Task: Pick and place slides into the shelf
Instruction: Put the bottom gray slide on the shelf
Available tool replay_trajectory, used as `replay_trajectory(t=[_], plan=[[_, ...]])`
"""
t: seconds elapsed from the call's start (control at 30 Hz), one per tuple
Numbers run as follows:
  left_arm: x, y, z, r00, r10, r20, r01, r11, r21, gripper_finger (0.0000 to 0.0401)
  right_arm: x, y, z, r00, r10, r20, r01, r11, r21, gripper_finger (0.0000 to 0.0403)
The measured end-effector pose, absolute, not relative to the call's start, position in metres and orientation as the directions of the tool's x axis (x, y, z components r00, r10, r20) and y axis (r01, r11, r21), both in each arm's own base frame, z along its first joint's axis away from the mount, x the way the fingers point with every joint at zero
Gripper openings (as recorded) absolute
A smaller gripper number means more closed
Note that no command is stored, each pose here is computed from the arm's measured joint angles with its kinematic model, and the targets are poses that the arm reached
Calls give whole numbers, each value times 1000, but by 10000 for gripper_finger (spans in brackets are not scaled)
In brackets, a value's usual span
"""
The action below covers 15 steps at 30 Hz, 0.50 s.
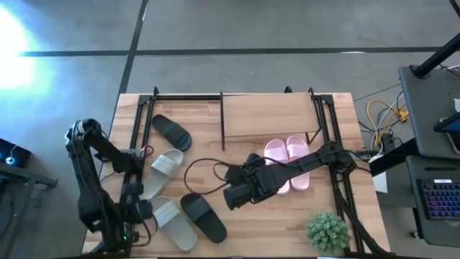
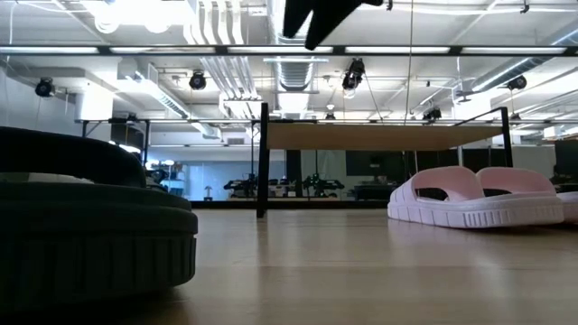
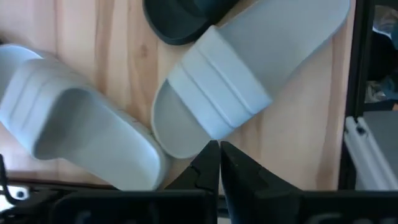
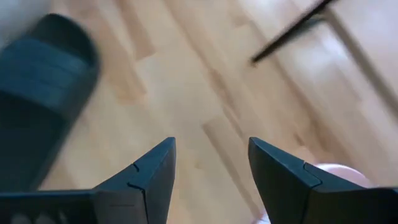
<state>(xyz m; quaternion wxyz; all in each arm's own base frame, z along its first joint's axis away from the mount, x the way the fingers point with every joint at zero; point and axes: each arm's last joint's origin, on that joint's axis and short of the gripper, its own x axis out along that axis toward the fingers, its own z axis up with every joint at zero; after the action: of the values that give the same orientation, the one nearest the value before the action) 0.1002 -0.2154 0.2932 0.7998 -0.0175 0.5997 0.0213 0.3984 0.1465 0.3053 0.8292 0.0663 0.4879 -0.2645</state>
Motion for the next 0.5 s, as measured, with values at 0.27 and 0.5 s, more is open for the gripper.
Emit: replay_trajectory(t=[0.27, 0.5], plan=[[117, -256, 298, 278, 21, -960, -120, 993, -13, 0, 392, 133, 305, 303, -489, -818, 574, 779, -253, 194], [130, -283, 304, 234, 194, -953, -245, 960, 135, 0, 389, 112, 304, 207, -528, -823, 575, 746, -335, 194]])
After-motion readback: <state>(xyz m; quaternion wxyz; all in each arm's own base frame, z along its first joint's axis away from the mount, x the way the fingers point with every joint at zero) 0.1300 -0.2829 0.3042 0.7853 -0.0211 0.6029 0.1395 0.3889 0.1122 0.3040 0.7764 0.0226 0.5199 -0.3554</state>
